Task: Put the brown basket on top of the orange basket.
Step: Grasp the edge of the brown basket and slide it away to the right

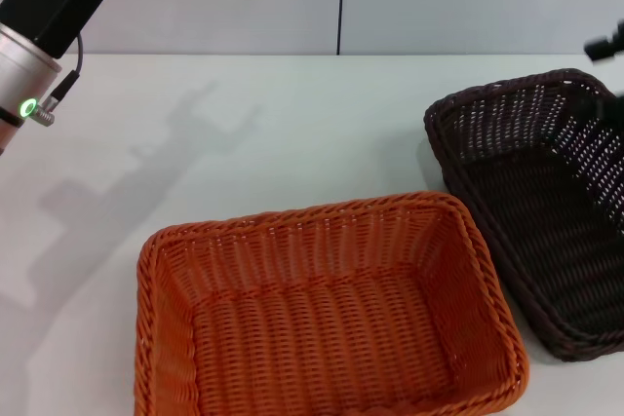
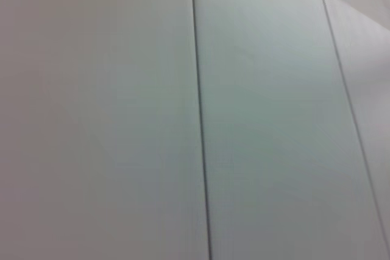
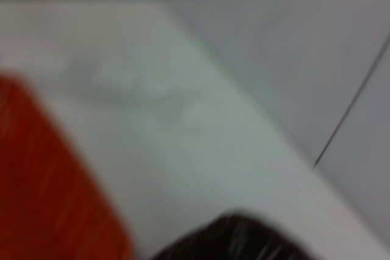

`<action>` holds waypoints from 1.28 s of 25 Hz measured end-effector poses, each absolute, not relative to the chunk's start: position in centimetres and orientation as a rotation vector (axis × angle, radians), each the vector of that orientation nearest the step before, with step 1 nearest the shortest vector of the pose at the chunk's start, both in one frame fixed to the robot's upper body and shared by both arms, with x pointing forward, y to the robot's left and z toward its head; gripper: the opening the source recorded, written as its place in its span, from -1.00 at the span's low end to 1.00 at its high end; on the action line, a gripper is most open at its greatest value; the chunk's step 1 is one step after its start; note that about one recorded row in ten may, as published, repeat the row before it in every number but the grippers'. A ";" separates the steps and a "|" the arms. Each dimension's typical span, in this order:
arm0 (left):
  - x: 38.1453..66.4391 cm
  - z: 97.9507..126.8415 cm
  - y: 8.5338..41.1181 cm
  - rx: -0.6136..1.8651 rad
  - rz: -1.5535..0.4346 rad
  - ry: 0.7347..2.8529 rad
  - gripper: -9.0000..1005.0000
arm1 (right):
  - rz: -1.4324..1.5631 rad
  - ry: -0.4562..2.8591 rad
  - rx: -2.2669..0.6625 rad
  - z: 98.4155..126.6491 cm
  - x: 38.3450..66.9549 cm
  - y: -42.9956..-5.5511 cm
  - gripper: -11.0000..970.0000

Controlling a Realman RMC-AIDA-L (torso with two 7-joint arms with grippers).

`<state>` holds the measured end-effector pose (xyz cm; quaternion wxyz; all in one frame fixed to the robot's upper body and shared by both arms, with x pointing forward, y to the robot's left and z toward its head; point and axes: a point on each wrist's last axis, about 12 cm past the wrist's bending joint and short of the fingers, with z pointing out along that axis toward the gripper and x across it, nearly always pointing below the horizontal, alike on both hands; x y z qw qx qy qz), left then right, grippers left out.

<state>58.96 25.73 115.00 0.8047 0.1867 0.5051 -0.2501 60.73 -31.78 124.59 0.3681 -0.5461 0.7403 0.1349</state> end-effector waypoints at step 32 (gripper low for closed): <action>62.0 117.0 27.3 0.268 -0.310 1.049 0.67 | 0.682 2.052 -2.122 118.0 56.8 -24.7 0.52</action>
